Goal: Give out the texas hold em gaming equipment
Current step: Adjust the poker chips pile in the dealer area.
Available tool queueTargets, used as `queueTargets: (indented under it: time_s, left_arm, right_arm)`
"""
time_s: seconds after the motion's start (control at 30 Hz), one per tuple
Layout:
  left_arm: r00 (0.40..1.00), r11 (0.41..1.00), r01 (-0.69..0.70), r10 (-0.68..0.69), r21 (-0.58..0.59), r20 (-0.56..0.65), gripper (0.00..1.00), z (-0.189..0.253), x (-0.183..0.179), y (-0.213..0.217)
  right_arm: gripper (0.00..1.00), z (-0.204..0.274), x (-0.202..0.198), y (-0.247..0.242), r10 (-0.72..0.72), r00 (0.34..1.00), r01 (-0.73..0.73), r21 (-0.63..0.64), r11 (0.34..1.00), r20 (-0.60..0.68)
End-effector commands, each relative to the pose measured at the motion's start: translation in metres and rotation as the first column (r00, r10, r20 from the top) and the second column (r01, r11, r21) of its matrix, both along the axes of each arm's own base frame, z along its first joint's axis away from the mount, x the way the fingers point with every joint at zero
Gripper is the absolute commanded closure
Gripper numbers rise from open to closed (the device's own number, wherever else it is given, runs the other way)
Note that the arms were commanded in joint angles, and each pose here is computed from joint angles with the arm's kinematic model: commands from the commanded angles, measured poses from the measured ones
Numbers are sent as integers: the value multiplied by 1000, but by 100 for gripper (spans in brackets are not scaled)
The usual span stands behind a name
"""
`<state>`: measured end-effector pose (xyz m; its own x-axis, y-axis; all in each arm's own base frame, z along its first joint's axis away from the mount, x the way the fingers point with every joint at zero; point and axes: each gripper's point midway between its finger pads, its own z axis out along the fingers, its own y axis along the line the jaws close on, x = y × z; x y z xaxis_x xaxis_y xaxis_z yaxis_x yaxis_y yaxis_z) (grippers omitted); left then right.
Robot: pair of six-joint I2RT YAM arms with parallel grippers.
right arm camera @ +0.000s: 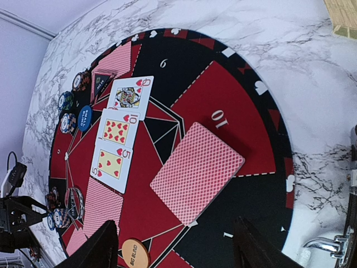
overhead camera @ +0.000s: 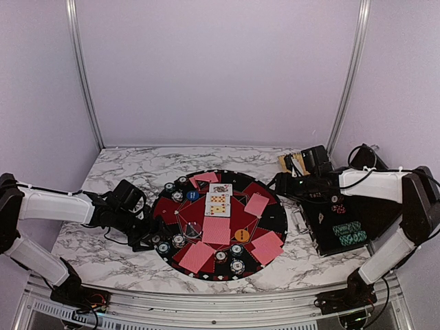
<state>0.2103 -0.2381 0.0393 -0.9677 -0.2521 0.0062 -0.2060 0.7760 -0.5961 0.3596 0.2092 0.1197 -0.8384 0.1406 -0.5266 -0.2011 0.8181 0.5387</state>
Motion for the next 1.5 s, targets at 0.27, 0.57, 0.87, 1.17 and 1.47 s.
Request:
queueTargets:
  time_s: [0.27,0.57,0.87,1.17,1.47]
  left_arm:
    - [1000,1000,19,-19,-18,17,11,11,1,-4]
    - [1000,999,20,-20,-25,19,11,14,1,-5]
    - [1000,999,19,-18,-28,21,11,17,1,-6]
    - [1000,999,27,-27,-25,16,11,16,3,-8]
    - [1000,1000,21,-21,-6,0,12,12,-2,-2]
  right_arm:
    - [32,11,2,3,-4,999,3,14,1000,33]
    - [32,10,1,2,-5,999,4,14,1000,32]
    - [32,11,1,2,-6,999,5,16,1000,33]
    - [32,10,2,3,-4,1000,3,15,1000,30]
    - [32,8,2,4,-2,1000,2,20,1000,29]
